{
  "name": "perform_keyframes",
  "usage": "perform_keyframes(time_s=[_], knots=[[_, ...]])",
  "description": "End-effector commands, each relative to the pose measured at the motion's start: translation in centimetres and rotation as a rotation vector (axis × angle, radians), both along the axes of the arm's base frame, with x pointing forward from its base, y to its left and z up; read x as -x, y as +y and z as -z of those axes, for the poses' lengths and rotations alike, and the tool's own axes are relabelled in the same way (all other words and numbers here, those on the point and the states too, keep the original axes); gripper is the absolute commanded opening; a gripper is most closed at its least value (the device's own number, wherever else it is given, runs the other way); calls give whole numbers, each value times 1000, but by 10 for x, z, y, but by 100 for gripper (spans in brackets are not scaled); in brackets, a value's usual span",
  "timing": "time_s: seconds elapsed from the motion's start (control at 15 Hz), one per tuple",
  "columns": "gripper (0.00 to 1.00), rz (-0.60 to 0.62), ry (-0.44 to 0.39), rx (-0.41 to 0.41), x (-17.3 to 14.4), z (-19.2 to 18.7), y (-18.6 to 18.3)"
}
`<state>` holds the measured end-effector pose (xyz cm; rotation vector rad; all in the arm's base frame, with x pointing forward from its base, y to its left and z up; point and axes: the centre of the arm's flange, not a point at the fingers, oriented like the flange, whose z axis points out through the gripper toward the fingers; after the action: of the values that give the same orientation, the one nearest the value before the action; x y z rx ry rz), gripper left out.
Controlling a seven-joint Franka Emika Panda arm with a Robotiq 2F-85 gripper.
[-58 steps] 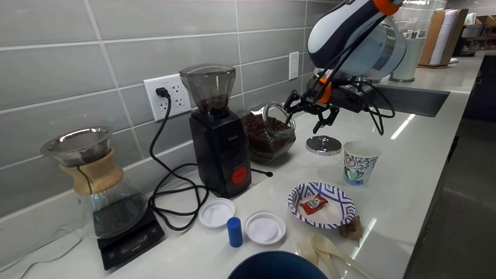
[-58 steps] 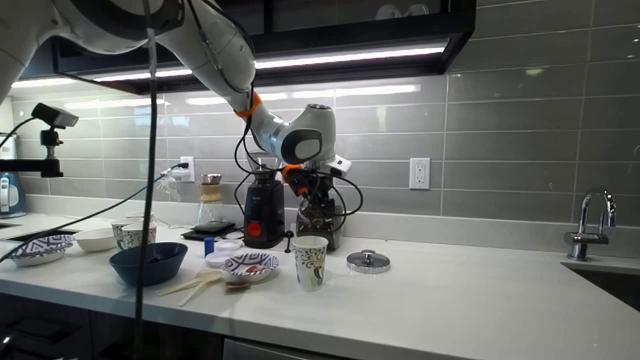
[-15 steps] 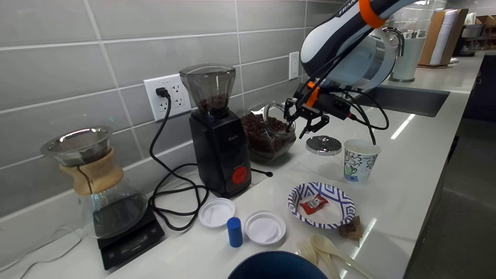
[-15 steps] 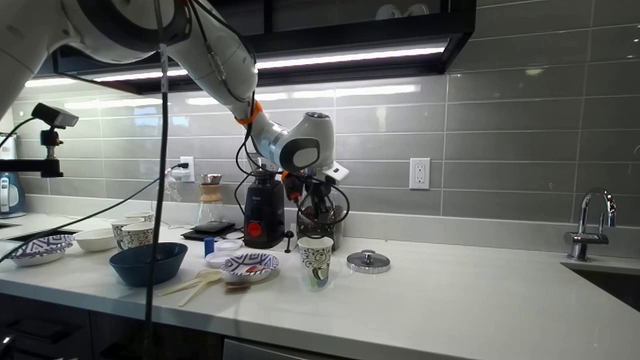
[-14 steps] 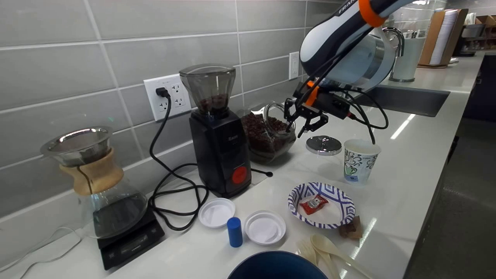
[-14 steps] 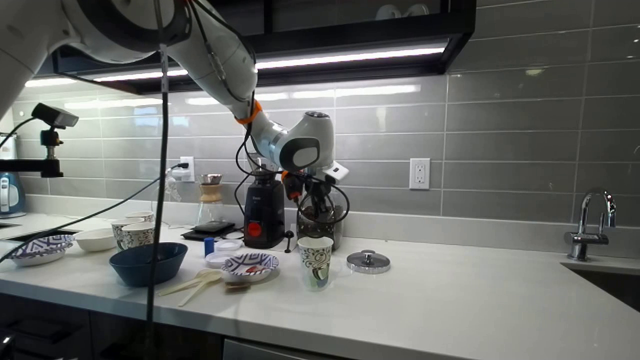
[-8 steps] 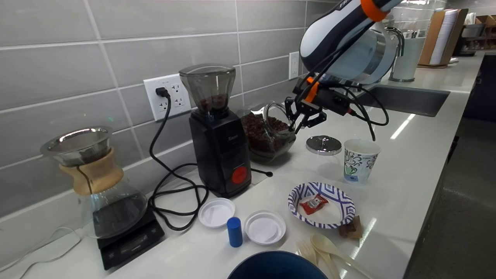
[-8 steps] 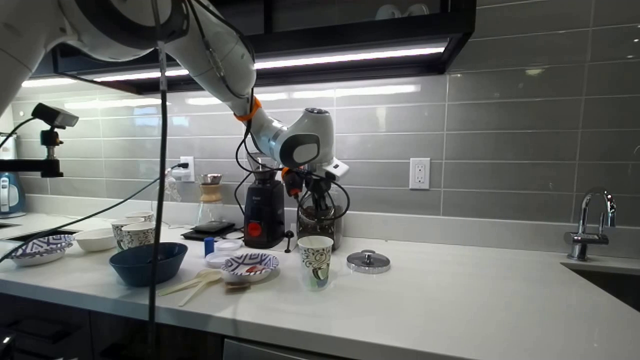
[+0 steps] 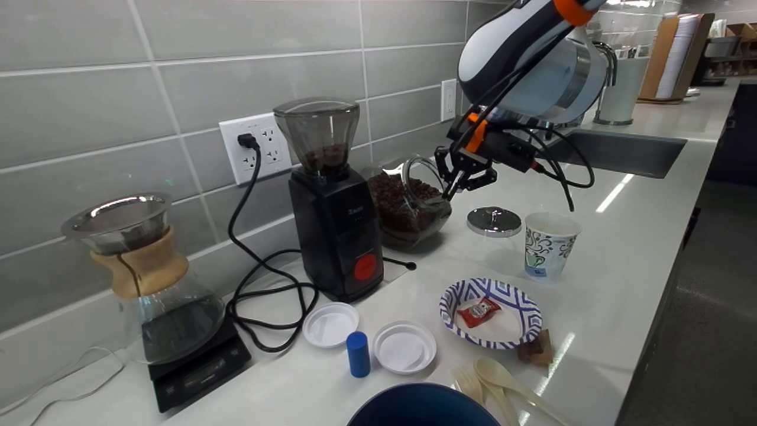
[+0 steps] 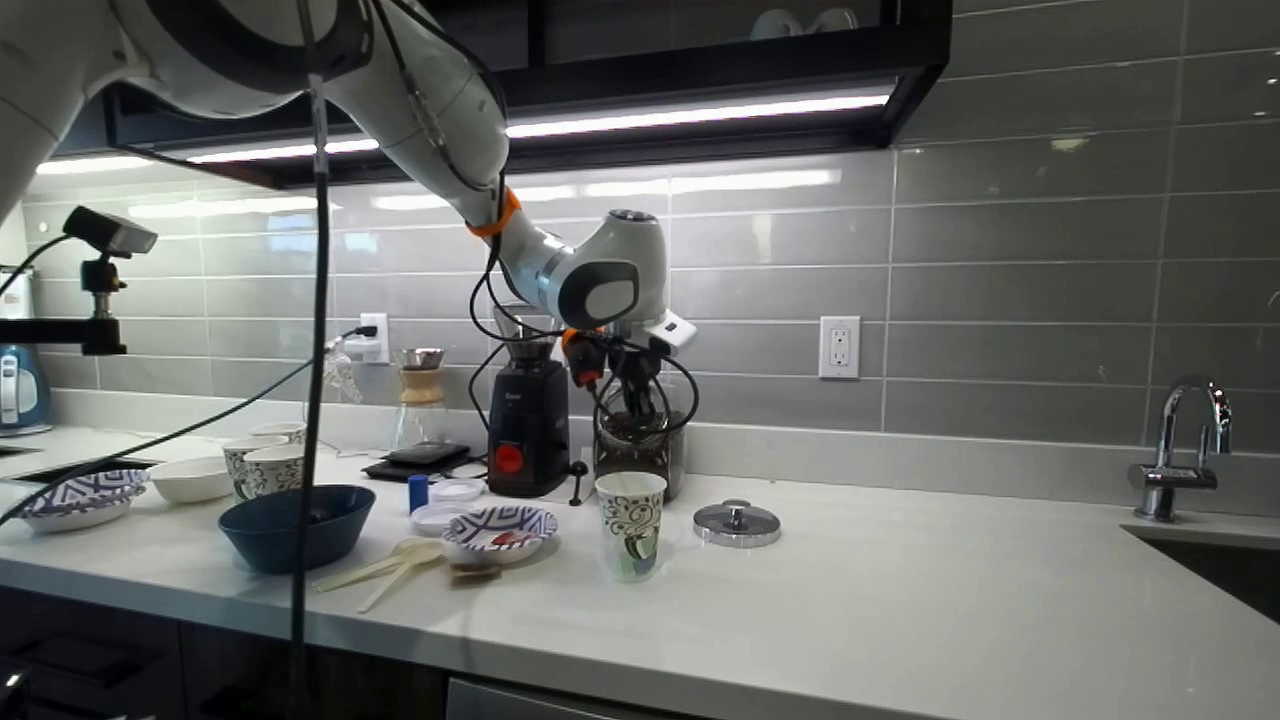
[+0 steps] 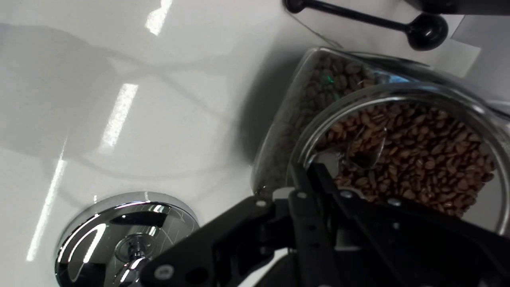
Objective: Use the silver spoon to remove some contents from the glass container and put them in the coffee cup
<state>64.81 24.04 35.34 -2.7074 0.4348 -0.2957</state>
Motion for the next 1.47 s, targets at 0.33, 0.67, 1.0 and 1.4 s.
perform_keyframes(time_s=[0.33,0.67,1.0,1.4], knots=[[1,-5,-7,8,5,-15,12],[1,-8,-19,3,10,-22,11],[1,-8,-37,-4,19,-30,9],[1,0,-43,-5,28,-34,4]])
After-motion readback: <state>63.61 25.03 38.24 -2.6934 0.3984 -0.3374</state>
